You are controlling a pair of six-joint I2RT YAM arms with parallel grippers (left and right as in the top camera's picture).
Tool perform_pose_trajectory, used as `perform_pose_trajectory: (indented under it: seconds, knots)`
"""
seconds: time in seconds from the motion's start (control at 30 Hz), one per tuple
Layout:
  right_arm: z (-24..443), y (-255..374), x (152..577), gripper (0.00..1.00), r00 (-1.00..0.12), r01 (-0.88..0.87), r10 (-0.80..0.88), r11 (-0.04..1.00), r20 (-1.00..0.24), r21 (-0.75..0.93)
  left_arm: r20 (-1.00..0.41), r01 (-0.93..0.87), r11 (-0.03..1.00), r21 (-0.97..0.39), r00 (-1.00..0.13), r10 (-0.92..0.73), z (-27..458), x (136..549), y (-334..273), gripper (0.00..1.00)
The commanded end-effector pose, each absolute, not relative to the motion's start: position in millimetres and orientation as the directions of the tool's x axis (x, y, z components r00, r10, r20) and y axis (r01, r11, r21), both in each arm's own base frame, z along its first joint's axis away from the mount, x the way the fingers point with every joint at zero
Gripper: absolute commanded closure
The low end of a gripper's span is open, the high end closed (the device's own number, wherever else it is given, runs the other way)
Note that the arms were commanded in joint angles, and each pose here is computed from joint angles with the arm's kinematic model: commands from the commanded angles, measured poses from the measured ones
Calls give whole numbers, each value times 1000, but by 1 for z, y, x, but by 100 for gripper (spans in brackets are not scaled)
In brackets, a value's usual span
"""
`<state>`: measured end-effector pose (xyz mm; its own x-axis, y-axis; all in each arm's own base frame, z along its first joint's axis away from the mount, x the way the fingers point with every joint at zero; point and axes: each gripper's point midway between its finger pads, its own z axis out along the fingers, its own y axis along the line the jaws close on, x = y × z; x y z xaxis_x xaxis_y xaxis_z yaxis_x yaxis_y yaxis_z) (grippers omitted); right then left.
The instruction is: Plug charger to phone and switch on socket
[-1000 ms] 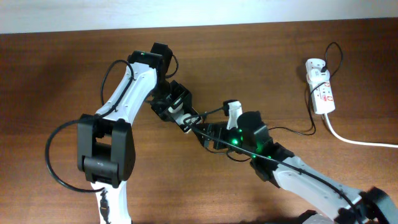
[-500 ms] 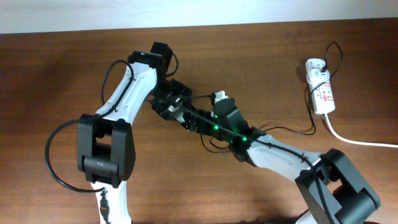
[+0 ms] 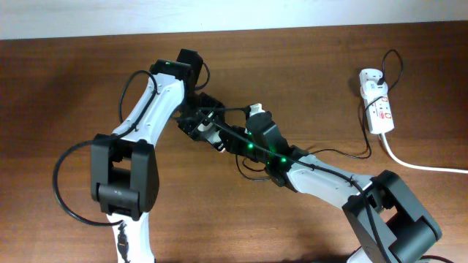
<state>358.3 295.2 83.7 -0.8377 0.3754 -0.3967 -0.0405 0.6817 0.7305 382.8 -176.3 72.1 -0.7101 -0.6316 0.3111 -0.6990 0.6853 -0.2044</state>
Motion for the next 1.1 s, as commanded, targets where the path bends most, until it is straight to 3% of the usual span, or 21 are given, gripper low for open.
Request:
perform_pose_trajectory:
  seconds: [0.0, 0.07, 0.23, 0.4, 0.53, 0.67, 0.8, 0.93, 1.0, 1.07]
  knots:
    - [86, 299, 361, 96, -835, -64, 361, 686, -415, 725, 365, -637, 714, -291, -764, -533, 84, 381, -192, 18]
    - [86, 296, 364, 96, -833, -58, 367, 685, -413, 726, 385, -606, 735, -305, -784, -486, 96, 373, -186, 1]
    - [96, 272, 372, 96, -835, -40, 380, 679, -398, 733, 243, -472, 783, -405, -881, -405, 147, 375, -156, 1]
    - [136, 228, 378, 96, -818, -20, 427, 650, -386, 760, -35, -398, 860, -319, -902, -430, 195, 371, -107, 1]
    - [181, 193, 377, 96, -803, -71, 449, 581, -392, 811, -67, -359, 871, -335, -913, -402, 211, 352, -104, 1]
    - [205, 169, 365, 96, -825, -123, 432, 493, -365, 861, -48, -342, 879, -333, -924, -379, 187, 329, -103, 1]
    - [200, 161, 357, 96, -851, -52, 455, 422, -261, 905, -47, -213, 811, -545, -958, -283, 162, 317, -138, 1]
    - [197, 161, 356, 96, -849, 19, 497, 366, -179, 930, -141, -10, 621, -784, -971, -194, 158, 329, -181, 1]
    - [199, 161, 358, 96, -841, 43, 521, 335, -147, 941, -199, 39, 571, -820, -955, -221, 154, 341, -189, 1]
    - [198, 160, 362, 96, -831, 58, 541, 321, -133, 945, -257, 32, 601, -799, -921, -294, 145, 357, -188, 1]
